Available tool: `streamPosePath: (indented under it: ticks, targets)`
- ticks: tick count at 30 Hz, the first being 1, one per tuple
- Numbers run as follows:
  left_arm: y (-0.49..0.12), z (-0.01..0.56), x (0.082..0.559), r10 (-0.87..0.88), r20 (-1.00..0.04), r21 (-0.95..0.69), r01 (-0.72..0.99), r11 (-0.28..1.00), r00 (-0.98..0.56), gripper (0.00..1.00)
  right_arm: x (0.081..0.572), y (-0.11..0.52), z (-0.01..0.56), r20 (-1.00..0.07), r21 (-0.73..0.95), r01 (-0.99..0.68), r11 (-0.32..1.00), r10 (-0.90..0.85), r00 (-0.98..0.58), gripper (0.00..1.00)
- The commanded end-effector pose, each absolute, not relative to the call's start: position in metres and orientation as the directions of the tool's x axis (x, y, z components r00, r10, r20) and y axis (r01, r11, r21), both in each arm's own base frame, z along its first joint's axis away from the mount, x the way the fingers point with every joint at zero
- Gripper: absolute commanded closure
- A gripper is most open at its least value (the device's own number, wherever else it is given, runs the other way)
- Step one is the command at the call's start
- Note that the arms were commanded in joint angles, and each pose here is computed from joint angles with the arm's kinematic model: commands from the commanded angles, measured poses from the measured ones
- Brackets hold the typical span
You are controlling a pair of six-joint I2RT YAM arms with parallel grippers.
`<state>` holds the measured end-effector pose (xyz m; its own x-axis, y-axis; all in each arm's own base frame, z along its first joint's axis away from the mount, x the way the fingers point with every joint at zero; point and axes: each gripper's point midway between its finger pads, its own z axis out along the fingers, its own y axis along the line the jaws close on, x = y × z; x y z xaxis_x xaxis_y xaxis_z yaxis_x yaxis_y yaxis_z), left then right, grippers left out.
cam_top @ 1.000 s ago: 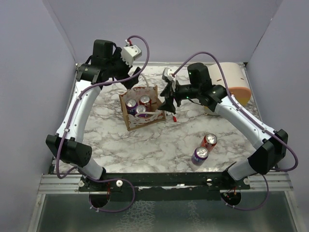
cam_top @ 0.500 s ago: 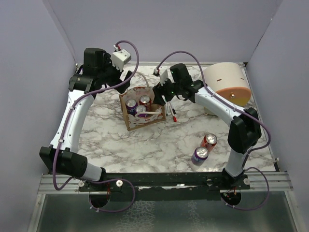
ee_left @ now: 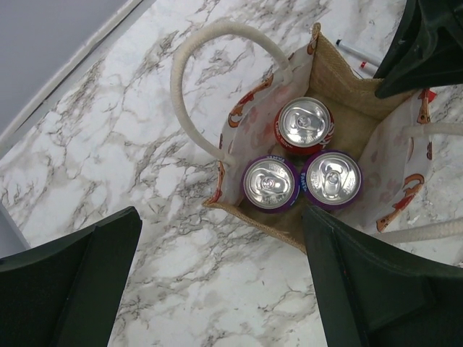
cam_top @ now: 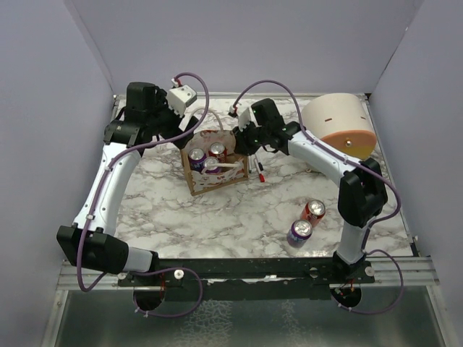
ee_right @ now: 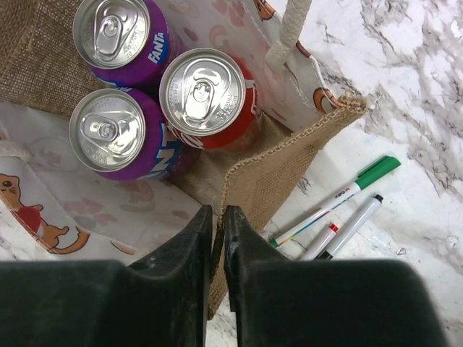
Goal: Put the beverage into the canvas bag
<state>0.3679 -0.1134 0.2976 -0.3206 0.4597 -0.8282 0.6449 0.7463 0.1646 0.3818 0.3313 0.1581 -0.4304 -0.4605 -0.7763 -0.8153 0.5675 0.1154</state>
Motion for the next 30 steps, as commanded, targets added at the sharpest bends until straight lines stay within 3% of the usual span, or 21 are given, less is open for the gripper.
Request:
streamPosePath:
  ticks: [1, 19, 22, 30]
  targets:
    - [-0.111, 0.306, 0.362, 0.476, -0.84, 0.212, 0.651, 0.729, -0.26, 0.05, 0.378, 0.324, 0.169, -0.795, 0.104, -0.8, 0.591, -0.434, -0.424, 0.97]
    - [-0.12, 0.279, 0.349, 0.545, -0.801, 0.196, 0.753, 0.629, -0.247, 0.06, 0.332, 0.293, 0.175, -0.832, 0.148, -0.758, 0.636, -0.334, -0.443, 0.98]
    - [-0.133, 0.283, 0.339, 0.532, -0.82, 0.162, 0.804, 0.573, -0.213, 0.06, 0.327, 0.289, 0.17, -0.83, 0.139, -0.764, 0.629, -0.347, -0.437, 0.87]
    - [-0.164, 0.285, 0.3, 0.493, -0.857, 0.068, 0.915, 0.398, -0.151, 0.09, 0.312, 0.287, 0.194, -0.858, 0.062, -0.845, 0.531, -0.404, -0.317, 0.34]
